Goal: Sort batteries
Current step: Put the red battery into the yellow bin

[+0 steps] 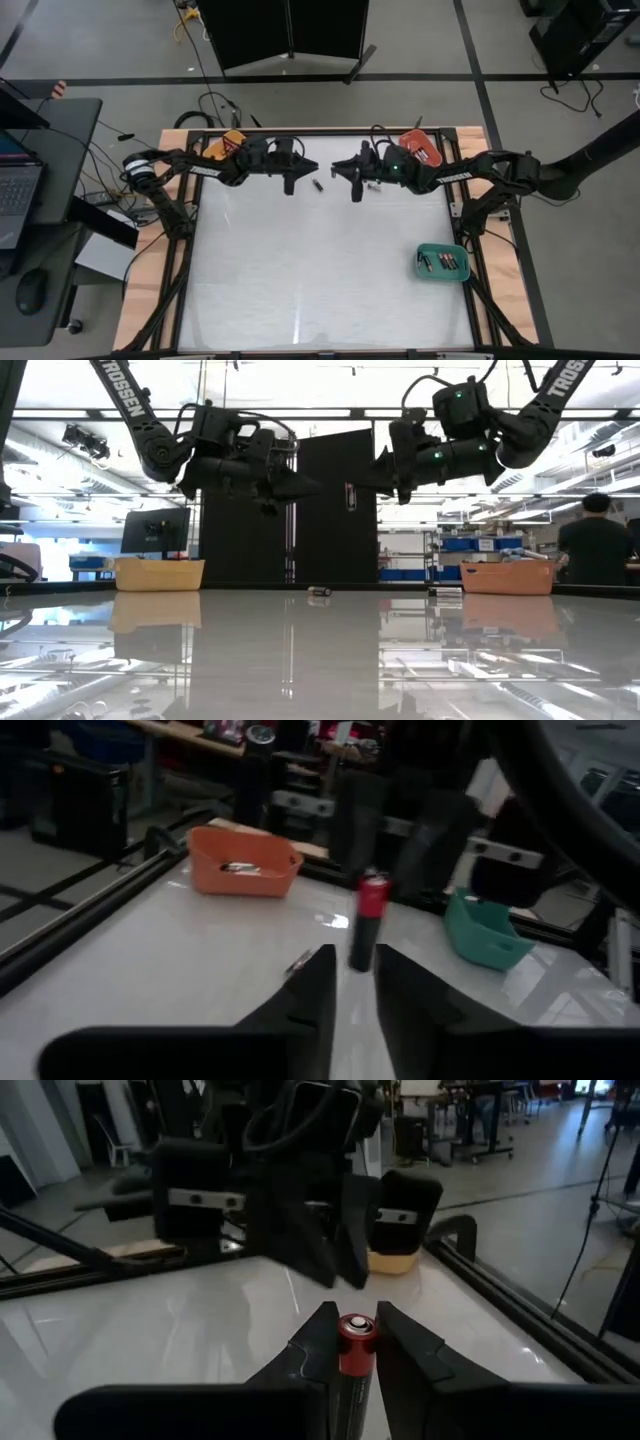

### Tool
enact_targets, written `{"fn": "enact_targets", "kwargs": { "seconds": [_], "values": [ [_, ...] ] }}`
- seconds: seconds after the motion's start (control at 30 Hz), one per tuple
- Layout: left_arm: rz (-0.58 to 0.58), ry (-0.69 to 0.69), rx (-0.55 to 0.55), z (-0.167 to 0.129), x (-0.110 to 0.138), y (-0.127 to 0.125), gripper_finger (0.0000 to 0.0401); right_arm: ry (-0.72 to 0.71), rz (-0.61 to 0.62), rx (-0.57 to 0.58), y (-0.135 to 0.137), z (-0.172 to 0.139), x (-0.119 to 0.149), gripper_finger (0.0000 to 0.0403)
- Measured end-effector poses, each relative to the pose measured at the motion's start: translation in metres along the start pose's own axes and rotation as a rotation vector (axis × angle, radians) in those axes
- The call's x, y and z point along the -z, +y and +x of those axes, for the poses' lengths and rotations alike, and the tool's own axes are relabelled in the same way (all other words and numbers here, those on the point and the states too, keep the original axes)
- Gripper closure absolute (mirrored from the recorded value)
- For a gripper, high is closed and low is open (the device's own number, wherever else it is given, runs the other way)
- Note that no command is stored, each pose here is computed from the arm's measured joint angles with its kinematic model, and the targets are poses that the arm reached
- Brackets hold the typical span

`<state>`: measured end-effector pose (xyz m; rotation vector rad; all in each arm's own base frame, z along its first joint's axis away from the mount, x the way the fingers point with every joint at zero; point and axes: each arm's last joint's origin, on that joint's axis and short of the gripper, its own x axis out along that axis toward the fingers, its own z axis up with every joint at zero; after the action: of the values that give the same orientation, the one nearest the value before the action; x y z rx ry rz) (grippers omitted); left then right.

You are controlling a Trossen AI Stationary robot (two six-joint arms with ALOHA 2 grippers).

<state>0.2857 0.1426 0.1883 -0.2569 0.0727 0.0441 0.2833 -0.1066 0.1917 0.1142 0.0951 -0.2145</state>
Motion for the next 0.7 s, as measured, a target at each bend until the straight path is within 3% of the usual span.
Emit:
{"fn": "enact_targets", "kwargs": {
  "seconds": [0.37,0.7],
  "values": [
    [0.089,-0.005,0.119,0.033,-0.008,-0.018,0.0220,-0.095,0.031,-0.066,-0.009,-0.003,-0.010,0.0345],
    [0.004,0.013,0.085,0.037,-0.007,-0.007,0.0198,-0.110,0.023,-0.105,-0.010,-0.004,-0.012,0.0345]
  ]
}}
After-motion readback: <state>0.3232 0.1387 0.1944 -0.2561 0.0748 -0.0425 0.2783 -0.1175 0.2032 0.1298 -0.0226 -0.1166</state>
